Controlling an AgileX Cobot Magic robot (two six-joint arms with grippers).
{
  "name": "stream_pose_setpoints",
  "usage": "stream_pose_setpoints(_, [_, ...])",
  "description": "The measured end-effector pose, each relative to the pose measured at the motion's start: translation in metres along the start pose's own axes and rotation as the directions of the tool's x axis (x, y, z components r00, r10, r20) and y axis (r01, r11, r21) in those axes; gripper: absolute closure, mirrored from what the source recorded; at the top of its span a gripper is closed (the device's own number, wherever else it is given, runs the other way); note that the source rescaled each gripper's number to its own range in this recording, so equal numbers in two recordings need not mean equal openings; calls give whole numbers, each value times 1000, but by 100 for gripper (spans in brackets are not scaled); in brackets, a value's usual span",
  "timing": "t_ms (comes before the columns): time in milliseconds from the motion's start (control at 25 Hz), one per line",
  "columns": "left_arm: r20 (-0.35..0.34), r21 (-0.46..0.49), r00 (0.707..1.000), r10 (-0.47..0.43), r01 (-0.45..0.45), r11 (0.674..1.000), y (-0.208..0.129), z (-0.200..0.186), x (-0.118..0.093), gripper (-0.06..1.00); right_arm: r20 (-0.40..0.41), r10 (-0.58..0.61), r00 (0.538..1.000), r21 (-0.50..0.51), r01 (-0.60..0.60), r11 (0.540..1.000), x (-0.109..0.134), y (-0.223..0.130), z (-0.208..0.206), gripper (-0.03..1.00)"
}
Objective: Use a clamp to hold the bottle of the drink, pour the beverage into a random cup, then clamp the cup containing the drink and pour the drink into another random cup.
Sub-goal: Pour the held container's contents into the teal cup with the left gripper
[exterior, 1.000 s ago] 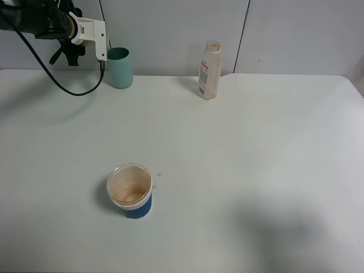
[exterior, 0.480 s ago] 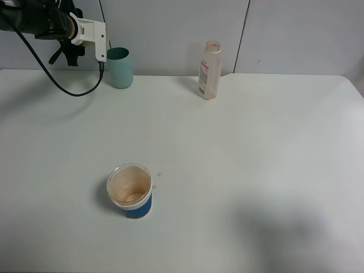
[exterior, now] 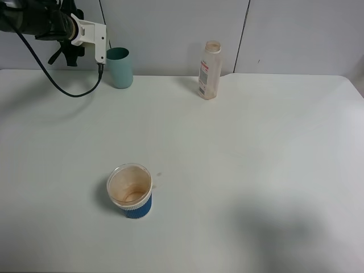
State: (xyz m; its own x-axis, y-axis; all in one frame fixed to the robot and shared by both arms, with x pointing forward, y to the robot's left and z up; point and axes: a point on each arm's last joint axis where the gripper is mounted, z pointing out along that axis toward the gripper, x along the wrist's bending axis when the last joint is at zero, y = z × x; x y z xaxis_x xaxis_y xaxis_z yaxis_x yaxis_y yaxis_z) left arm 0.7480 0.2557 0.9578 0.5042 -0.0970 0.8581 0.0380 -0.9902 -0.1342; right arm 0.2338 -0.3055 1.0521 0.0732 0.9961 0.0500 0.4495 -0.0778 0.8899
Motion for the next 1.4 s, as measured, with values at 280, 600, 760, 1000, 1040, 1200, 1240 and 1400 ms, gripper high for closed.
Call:
stream_pose_setpoints(280, [-1,-3,1000,5,-5,1000,2,0,0,92,0,0,1000,0,0,1000,0,0,0,-3])
stream_pose_setpoints(600, [-1,-3,1000,5,-5,1000,2,0,0,92,0,0,1000,0,0,1000,0,0,0,-3])
stream_pose_setpoints(760, [1,-4,1000,-13,13,1000,2,-1,1,92,0,0,1000,0,0,1000,0,0,0,-3])
stream_pose_setpoints(1000, [-10,-11,994,-113,113,994,0,-10,11,92,0,0,1000,0,0,1000,0,0,0,-3])
stream_pose_setpoints(1040, [-12,-13,990,-140,140,990,0,-12,13,92,0,0,1000,0,0,1000,0,0,0,-3])
stream_pose_setpoints(1200, [-13,-19,968,-251,251,968,-1,-19,20,92,0,0,1000,0,0,1000,0,0,0,-3])
stream_pose_setpoints(1240, [-12,-22,960,-280,280,960,-2,-21,22,92,0,0,1000,0,0,1000,0,0,0,-3])
stream_pose_setpoints(1400, [4,-29,917,-399,399,916,-3,-25,25,92,0,0,1000,0,0,1000,0,0,0,-3])
